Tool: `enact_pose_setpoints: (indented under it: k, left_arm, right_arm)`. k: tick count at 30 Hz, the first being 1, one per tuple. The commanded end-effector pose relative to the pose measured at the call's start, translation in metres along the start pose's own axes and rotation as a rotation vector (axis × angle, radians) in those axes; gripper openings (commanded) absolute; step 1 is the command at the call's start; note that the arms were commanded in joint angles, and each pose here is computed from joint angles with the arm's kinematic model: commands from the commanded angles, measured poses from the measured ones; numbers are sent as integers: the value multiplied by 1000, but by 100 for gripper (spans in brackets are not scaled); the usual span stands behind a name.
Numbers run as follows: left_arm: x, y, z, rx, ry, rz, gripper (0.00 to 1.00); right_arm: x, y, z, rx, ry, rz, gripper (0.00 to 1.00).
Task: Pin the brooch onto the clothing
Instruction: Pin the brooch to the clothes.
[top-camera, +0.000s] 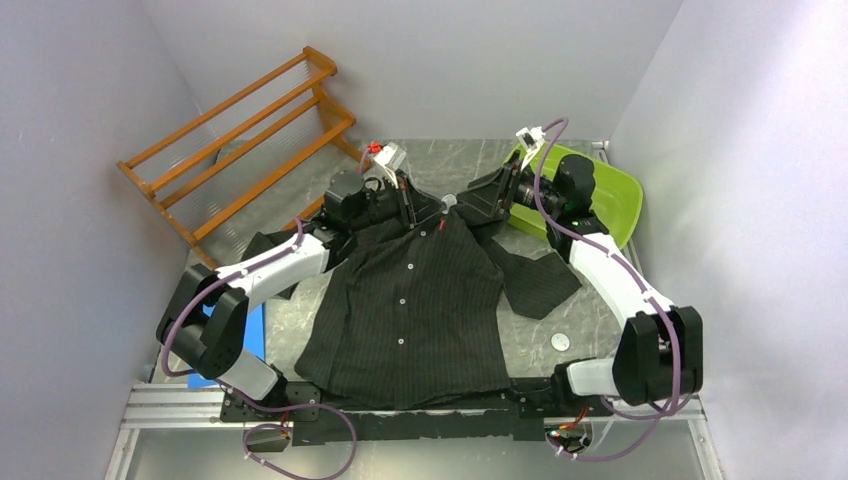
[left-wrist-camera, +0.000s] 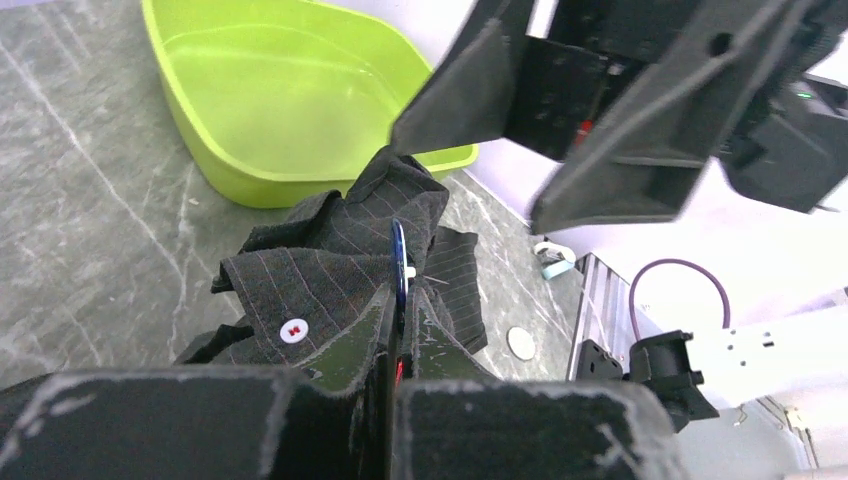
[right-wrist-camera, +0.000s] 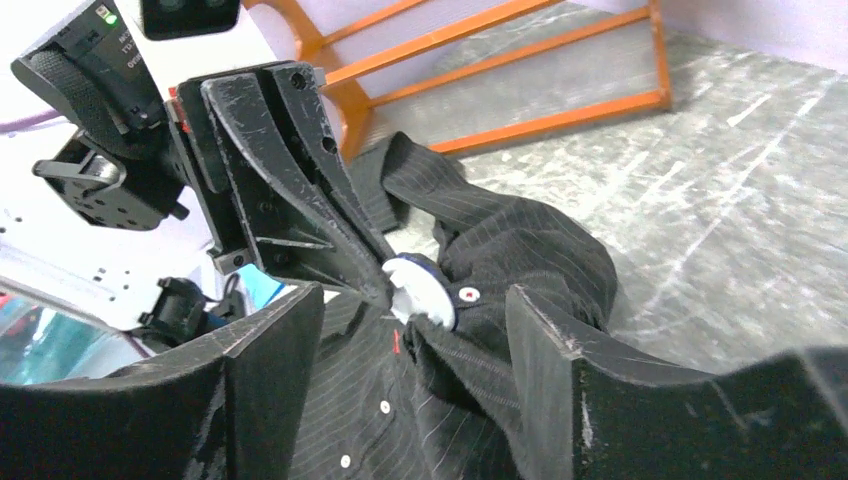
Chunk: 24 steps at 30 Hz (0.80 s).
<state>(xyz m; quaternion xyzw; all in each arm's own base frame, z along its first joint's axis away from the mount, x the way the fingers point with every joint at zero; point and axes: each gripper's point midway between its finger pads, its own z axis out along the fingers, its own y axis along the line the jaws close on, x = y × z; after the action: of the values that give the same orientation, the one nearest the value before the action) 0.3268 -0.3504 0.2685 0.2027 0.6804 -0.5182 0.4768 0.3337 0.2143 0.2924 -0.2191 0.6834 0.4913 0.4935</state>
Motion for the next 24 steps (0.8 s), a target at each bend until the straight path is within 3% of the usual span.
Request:
enact_pose_setpoints:
  k: [1, 12, 21, 24]
  left_arm:
    - [-32, -39, -10, 150, -100, 117, 3]
    - [-37, -53, -12, 226, -122, 137, 3]
    - [-43, -56, -16, 226, -161, 160, 3]
    - [-44, -57, -15, 235, -166, 157, 2]
  right_arm:
    - [-13, 17, 8, -153, -38, -32, 68]
    - [1, 10, 16, -235, -2, -3, 43]
    - [15, 21, 12, -332, 16, -3, 42]
    - [15, 23, 11, -366, 7, 6, 32]
